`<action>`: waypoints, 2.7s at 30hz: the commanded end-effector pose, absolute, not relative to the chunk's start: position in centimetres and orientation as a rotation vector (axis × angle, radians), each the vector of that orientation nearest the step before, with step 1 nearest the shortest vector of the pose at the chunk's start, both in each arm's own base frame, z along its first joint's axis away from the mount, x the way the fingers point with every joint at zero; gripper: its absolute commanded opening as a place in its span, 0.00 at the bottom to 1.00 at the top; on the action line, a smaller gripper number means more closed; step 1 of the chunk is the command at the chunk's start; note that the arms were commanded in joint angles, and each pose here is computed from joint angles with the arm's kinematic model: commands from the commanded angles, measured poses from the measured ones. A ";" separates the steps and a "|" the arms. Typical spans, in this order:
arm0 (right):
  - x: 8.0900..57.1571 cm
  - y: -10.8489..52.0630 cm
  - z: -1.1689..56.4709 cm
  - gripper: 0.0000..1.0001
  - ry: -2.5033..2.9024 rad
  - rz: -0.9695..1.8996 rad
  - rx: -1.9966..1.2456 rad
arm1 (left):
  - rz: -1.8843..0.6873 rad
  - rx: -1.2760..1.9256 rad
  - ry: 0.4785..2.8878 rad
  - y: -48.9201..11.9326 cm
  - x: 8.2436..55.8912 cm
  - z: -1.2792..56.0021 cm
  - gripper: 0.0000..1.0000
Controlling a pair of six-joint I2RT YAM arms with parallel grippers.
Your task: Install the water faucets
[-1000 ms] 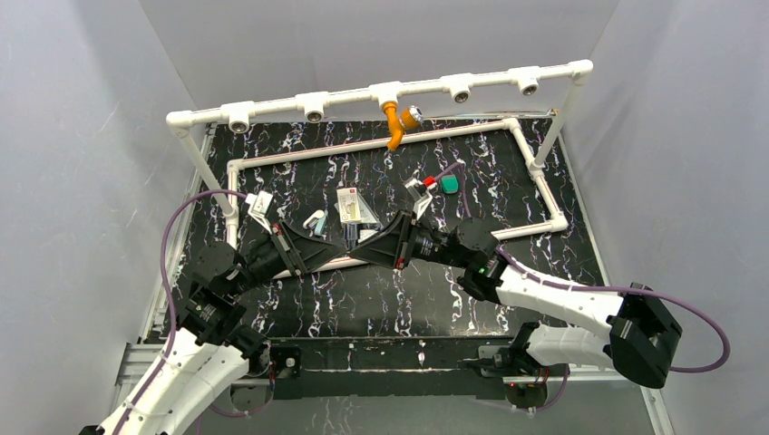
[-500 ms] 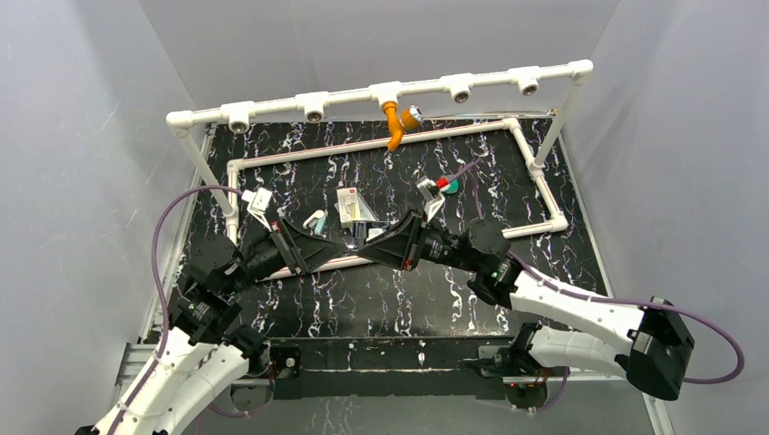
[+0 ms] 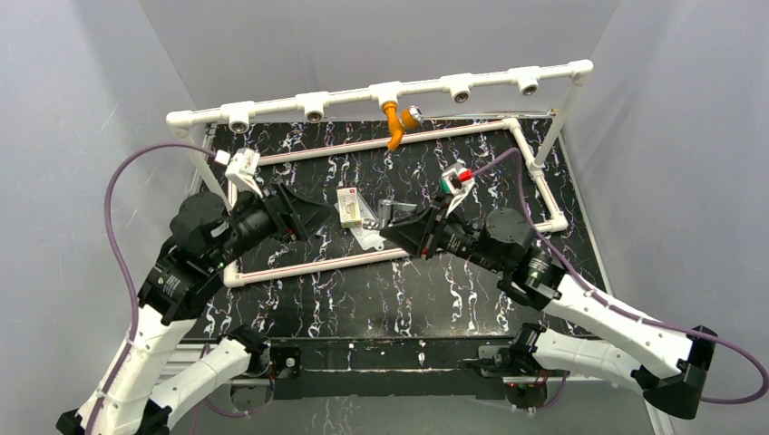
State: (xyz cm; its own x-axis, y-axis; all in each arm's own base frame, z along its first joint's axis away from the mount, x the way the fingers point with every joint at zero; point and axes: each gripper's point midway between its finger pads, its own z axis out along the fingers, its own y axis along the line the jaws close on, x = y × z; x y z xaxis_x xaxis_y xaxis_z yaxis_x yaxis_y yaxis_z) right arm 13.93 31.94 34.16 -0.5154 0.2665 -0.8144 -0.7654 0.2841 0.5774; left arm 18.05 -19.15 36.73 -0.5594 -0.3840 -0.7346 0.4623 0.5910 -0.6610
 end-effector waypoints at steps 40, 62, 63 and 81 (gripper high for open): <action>28.6 18.8 31.5 0.01 1.625 0.182 -0.458 | -0.183 0.155 1.418 -19.5 47.2 50.3 0.78; 28.9 17.6 32.3 0.01 1.567 0.276 -0.332 | -0.064 0.040 1.600 -14.6 55.5 39.9 0.79; 29.0 17.4 32.5 0.01 1.561 0.267 -0.324 | -0.050 0.040 1.606 -14.3 55.2 39.7 0.79; 32.4 14.1 37.5 0.01 1.361 0.109 -0.245 | 0.009 0.084 1.824 -12.6 50.7 33.7 0.78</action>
